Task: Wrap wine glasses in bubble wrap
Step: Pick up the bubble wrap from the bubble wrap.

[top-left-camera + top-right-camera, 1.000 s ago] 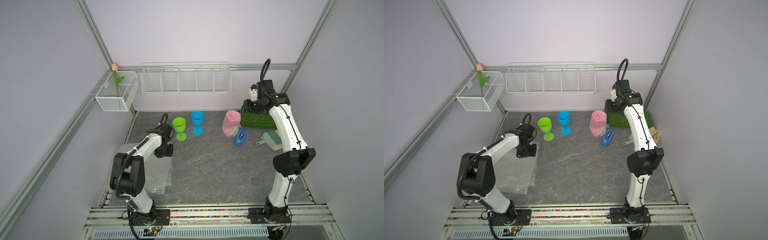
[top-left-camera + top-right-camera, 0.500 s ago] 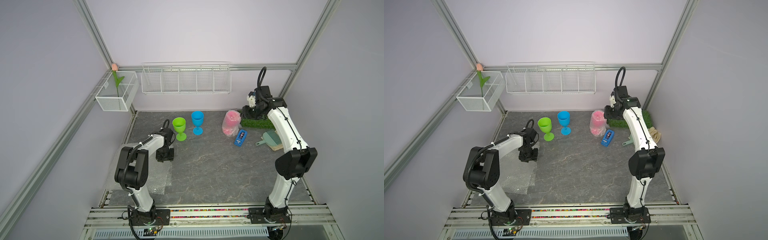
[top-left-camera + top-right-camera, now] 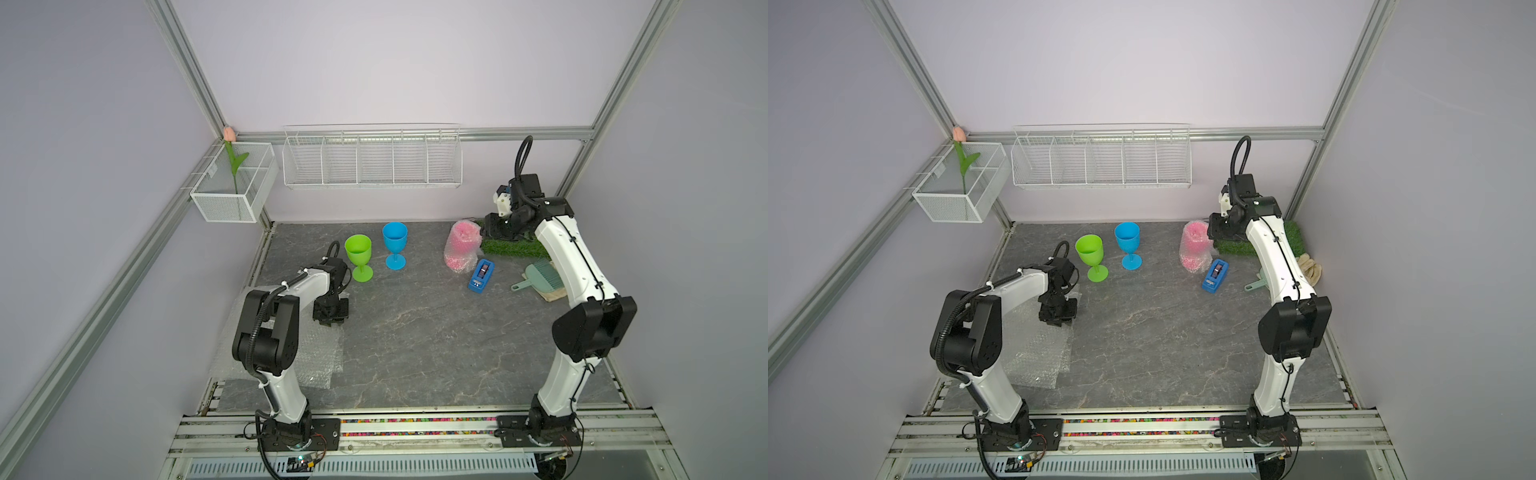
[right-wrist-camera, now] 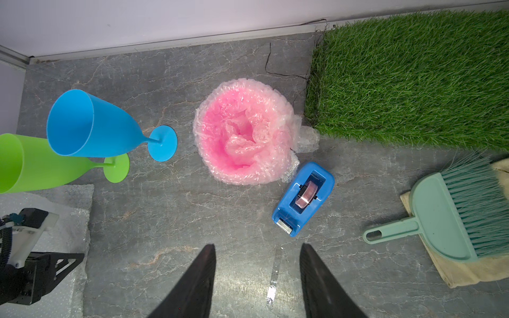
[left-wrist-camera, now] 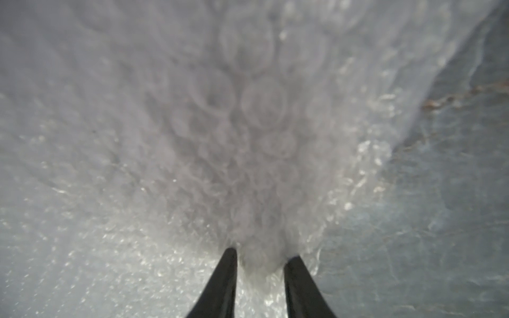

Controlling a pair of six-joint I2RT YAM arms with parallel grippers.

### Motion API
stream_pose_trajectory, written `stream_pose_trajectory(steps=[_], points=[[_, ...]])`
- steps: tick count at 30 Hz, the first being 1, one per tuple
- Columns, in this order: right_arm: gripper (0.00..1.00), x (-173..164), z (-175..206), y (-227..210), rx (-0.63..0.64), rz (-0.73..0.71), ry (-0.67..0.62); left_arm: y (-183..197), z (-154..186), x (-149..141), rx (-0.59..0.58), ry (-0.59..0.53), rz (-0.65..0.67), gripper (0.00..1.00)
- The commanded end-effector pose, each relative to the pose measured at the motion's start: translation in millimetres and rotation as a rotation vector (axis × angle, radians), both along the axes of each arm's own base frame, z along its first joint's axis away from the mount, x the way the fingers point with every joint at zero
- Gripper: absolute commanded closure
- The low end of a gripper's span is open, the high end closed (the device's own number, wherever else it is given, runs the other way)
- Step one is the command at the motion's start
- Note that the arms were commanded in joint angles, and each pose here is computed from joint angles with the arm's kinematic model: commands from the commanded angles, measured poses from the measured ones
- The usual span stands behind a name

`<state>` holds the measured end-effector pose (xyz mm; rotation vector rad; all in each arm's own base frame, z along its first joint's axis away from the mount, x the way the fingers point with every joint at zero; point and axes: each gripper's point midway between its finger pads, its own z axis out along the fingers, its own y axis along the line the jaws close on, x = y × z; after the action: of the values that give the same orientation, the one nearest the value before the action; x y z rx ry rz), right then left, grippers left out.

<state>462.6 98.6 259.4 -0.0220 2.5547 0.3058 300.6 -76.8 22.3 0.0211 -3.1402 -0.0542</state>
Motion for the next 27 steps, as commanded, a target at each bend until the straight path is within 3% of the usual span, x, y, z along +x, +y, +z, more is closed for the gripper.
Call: stream_pose_trajectory(steps=[1, 4, 13, 16, 21, 27], points=[[0.48, -8.4, 12.5, 2.2, 0.009, 0.009, -0.026, 3.2, 14.2, 3.0, 0.013, -0.037, 0.011, 0.72], [0.48, -10.2, 14.0, 1.6, 0.007, 0.009, -0.026, 5.0, 24.8, 4.8, 0.020, -0.061, 0.011, 0.74], [0.50, -13.1, 17.7, 0.0, 0.001, 0.007, -0.031, 9.2, 51.2, 9.0, 0.033, -0.115, 0.010, 0.99], [0.50, -15.0, 18.2, -0.8, -0.004, 0.009, -0.031, 5.6, 71.3, 10.2, 0.000, -0.157, 0.029, 1.00], [0.50, -20.6, 15.4, -2.6, -0.011, 0.008, -0.025, -26.3, 113.1, 2.5, -0.204, -0.226, 0.048, 1.00], [0.50, -29.4, 3.9, -5.5, -0.018, 0.001, -0.001, -116.7, 150.9, -4.7, -0.565, -0.287, 0.002, 1.00]])
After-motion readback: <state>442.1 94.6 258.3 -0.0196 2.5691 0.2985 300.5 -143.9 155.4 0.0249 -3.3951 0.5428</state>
